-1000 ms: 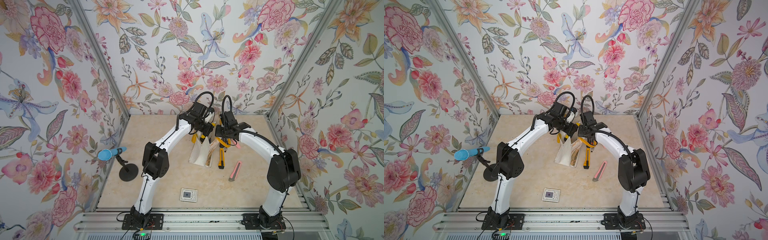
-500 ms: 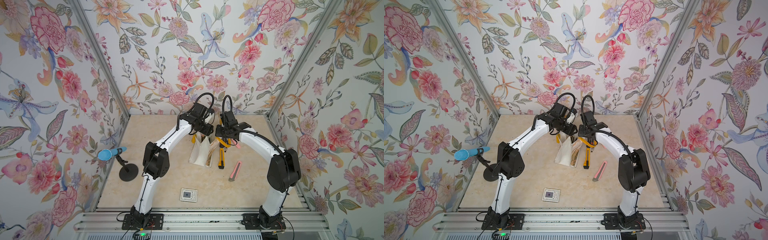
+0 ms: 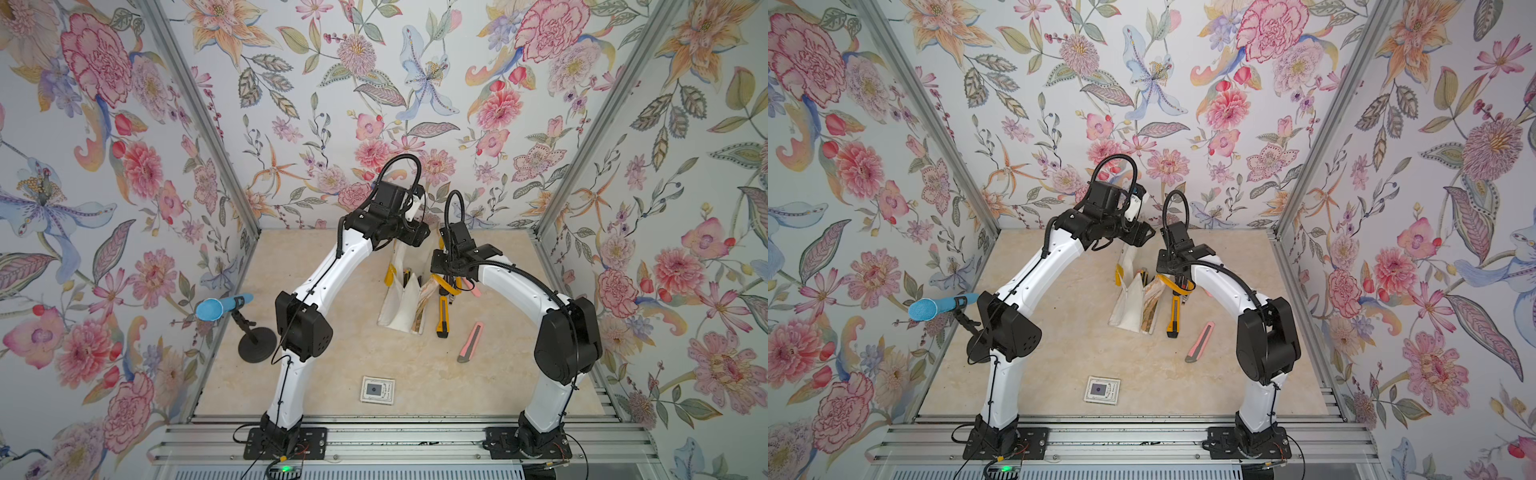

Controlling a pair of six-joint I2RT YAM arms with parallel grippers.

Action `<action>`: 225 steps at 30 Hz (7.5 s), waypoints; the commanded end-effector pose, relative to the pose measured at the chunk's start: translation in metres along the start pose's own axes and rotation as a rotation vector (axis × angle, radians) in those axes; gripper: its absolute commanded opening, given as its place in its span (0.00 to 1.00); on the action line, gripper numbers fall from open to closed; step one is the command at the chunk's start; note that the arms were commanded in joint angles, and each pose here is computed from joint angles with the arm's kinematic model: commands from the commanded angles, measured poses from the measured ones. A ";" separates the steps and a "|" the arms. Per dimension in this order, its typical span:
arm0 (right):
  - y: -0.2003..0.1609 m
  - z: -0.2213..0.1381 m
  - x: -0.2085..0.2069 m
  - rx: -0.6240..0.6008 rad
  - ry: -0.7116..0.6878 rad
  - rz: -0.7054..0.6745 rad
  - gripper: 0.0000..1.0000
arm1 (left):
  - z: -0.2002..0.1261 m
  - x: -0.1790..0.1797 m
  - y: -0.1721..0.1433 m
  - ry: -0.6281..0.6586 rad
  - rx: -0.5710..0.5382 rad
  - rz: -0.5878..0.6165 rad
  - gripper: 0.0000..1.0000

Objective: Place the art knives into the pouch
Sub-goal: Place the utility knife in the pouch, then pick up the utility knife at the center of the board, then place the utility knife in the pouch.

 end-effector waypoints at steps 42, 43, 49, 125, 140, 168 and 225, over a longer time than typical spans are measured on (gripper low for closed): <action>0.015 0.005 0.000 -0.006 0.006 -0.017 0.00 | 0.038 0.024 -0.105 0.157 0.454 -0.008 0.00; 0.015 0.004 0.000 -0.010 0.004 -0.020 0.00 | 0.032 0.028 -0.103 0.198 0.466 0.009 0.00; 0.020 0.000 -0.010 -0.037 -0.029 -0.018 0.00 | -0.015 0.055 -0.095 0.443 0.520 0.071 0.00; 0.054 0.139 -0.123 0.185 -0.236 -0.012 0.64 | -0.025 0.059 -0.102 0.411 0.490 -0.115 0.00; 0.042 0.161 -0.129 0.249 -0.317 -0.058 0.64 | -0.021 0.060 -0.103 0.416 0.501 -0.127 0.00; 0.104 0.070 -0.094 -0.008 -0.330 -0.064 0.24 | -0.014 0.047 -0.106 0.349 0.469 -0.129 0.00; -0.028 0.057 0.103 0.176 0.248 -0.067 0.38 | -0.035 0.029 -0.101 0.260 0.405 -0.095 0.00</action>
Point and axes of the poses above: each gripper's point midway between its finger pads, its own z axis out along the fingers, its own x axis along the line the jaws close on, y = z × x, the point moved 7 cm from there along -z, back along the fingers, and after that the axes turned 13 degrees about z, right-handed, at the moved point
